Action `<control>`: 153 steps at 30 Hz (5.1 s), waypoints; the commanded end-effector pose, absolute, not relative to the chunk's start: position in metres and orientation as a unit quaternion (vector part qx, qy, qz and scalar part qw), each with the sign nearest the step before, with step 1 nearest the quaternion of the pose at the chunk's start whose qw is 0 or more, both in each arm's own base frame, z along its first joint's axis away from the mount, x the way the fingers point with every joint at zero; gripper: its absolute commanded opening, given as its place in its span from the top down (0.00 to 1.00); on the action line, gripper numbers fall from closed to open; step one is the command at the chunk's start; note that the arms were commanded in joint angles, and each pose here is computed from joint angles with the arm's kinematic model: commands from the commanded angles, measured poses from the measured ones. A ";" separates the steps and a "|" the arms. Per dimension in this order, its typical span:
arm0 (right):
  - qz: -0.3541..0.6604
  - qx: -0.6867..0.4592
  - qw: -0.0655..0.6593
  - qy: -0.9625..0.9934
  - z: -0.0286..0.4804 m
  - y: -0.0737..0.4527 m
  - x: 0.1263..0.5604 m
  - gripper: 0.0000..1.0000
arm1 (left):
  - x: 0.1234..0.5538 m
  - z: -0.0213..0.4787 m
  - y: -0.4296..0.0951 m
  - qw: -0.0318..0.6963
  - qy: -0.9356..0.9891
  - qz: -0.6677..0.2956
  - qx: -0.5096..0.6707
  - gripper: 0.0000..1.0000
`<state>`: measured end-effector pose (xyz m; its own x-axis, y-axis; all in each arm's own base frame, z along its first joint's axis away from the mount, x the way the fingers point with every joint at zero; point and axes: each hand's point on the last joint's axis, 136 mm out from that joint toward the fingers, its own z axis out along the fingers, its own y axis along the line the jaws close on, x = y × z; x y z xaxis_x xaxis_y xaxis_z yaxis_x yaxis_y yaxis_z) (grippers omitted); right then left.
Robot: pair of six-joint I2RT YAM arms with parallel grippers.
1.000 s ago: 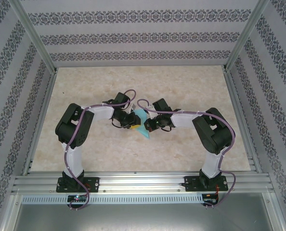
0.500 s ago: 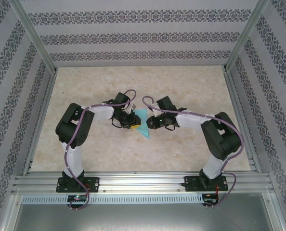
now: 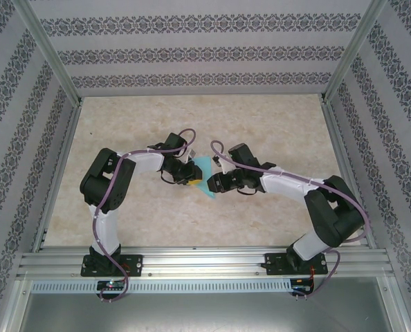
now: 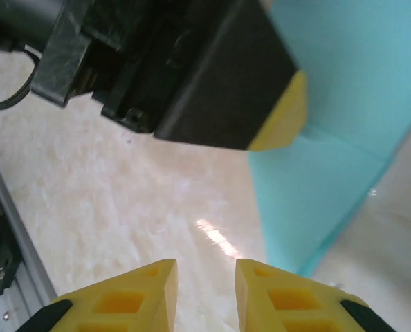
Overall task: Fold a paper plane with a square sheet of paper (fold left side to right side)
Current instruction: Third fold the triangle at the center of the table.
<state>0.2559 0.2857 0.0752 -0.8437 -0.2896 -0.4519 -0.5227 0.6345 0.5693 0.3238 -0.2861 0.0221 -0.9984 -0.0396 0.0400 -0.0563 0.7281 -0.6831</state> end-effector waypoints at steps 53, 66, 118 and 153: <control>0.349 -0.244 0.111 0.898 0.062 0.294 0.244 0.76 | 0.326 -0.008 -0.276 0.011 -0.948 0.317 0.028 0.76; 0.350 -0.244 0.106 0.898 0.044 0.311 0.265 0.76 | 0.325 -0.008 -0.275 0.011 -0.948 0.317 0.027 0.76; 0.350 -0.205 0.084 0.910 0.050 0.292 0.250 0.81 | 0.327 -0.006 -0.274 0.006 -0.949 0.314 0.024 0.76; 0.214 -0.156 -0.029 0.964 -0.032 0.239 0.213 0.89 | 0.295 0.060 -0.317 -0.023 -0.921 0.388 0.002 0.79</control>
